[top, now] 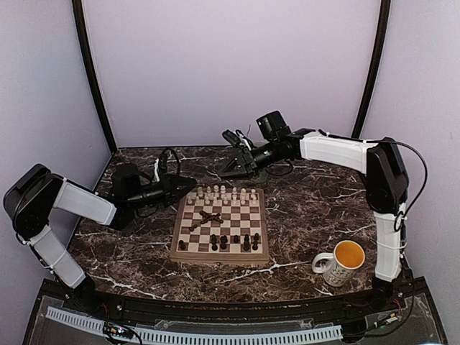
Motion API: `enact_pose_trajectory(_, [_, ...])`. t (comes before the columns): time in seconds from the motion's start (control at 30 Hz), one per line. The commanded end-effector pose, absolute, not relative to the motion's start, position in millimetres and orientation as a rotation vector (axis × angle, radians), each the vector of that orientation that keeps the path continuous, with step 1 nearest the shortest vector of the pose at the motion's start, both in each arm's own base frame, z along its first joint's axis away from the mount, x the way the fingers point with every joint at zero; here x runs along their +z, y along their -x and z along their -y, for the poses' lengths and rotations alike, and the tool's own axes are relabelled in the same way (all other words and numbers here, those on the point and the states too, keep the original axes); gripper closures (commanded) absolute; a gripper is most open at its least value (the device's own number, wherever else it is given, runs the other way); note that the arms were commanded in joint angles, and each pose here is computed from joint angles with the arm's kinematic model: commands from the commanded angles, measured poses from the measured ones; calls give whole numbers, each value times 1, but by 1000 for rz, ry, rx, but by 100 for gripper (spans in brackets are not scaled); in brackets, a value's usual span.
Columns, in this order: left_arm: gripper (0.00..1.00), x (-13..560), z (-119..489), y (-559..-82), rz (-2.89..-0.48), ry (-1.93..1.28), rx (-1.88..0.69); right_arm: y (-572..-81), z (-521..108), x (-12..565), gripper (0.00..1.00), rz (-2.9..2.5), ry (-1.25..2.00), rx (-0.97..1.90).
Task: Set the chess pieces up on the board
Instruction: Pass from the left arm to the right
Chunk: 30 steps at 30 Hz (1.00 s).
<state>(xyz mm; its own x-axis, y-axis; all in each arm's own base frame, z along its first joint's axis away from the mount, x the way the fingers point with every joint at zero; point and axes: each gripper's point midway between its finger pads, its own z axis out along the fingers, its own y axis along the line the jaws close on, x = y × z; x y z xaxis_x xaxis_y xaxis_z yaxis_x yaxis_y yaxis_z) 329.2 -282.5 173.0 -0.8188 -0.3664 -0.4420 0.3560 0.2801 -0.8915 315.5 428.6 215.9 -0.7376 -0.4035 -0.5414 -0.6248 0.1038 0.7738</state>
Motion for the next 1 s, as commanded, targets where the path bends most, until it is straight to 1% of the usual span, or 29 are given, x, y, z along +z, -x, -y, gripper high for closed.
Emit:
enact_pose_trajectory(0.0, [84,214,281,-336,-1808,19,-1587,-317,-444,233,52,-2118,974,1888])
enact_pose_trajectory(0.13, [84,216,288,-340,-1790,19,-1611,-326,-453,232,52,-2126,902,1949])
enact_pose_trajectory(0.37, [84,220,301,-339,-1766,6,-1651,-327,-461,213,54,-2187,868,1924])
enact_pose_trajectory(0.5, [84,219,305,-341,-1771,8,-1646,-325,-462,209,55,-2188,853,1959])
enact_pose_trajectory(0.63, [84,218,308,-343,-1768,10,-1656,-319,-466,214,60,-2163,872,1994])
enact_pose_trajectory(0.8, [84,217,312,-344,-1762,14,-1665,-314,-470,215,69,-2148,873,2044])
enact_pose_trajectory(0.97, [84,215,312,-343,-1763,21,-1663,-313,-470,210,72,-2154,858,2065])
